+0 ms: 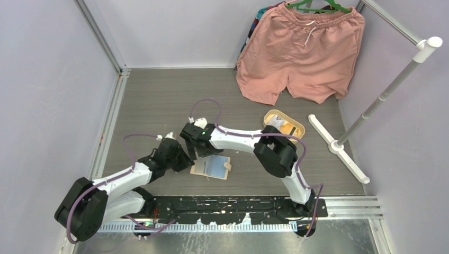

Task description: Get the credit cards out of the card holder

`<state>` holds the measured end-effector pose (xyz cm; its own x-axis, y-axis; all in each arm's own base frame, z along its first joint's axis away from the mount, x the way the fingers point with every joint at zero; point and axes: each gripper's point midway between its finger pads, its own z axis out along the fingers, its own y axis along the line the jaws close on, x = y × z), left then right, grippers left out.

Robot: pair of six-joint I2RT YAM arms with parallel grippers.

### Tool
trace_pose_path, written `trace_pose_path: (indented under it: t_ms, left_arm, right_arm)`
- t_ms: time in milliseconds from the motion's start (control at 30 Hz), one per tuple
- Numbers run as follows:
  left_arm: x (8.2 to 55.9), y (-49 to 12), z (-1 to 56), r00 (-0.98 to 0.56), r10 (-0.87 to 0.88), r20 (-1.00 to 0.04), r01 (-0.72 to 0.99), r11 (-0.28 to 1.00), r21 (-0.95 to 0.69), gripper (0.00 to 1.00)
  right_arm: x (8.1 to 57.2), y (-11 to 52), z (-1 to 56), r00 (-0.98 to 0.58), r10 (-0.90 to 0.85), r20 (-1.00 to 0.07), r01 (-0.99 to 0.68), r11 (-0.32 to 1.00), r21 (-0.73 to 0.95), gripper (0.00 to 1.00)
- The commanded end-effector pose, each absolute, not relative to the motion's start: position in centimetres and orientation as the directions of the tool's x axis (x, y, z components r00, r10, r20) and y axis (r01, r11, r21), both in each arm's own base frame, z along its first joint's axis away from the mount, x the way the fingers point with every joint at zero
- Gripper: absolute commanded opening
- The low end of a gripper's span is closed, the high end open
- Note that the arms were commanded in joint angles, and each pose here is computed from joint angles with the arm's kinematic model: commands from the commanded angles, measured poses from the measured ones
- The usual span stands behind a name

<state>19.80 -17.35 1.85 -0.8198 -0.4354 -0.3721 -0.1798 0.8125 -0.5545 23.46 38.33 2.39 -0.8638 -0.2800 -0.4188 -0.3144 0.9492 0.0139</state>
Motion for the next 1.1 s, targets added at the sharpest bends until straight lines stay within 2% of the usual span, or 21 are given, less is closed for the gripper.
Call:
trace_pose_path:
  t_ms: [0,500,1067]
  left_arm:
    - [18.8,-16.2,0.3,-0.830,-0.425,-0.361,-0.210,0.838,-0.503,0.00]
    - [19.3,-15.6,0.0,-0.807,-0.447,-0.385,-0.237,0.843,-0.482,0.00]
    - [19.5,-14.8,-0.3,-0.784,-0.473,-0.403,-0.268,0.843,-0.467,0.00]
  right_arm:
    - [23.1,35.9,3.6,-0.841,-0.318,-0.438,-0.315,0.946,-0.083,1.00]
    - [20.2,33.0,3.6,-0.831,-0.389,-0.398,-0.355,0.921,-0.158,1.00]
    - [15.9,32.2,4.8,-0.815,-0.449,-0.367,-0.426,0.893,-0.146,1.00]
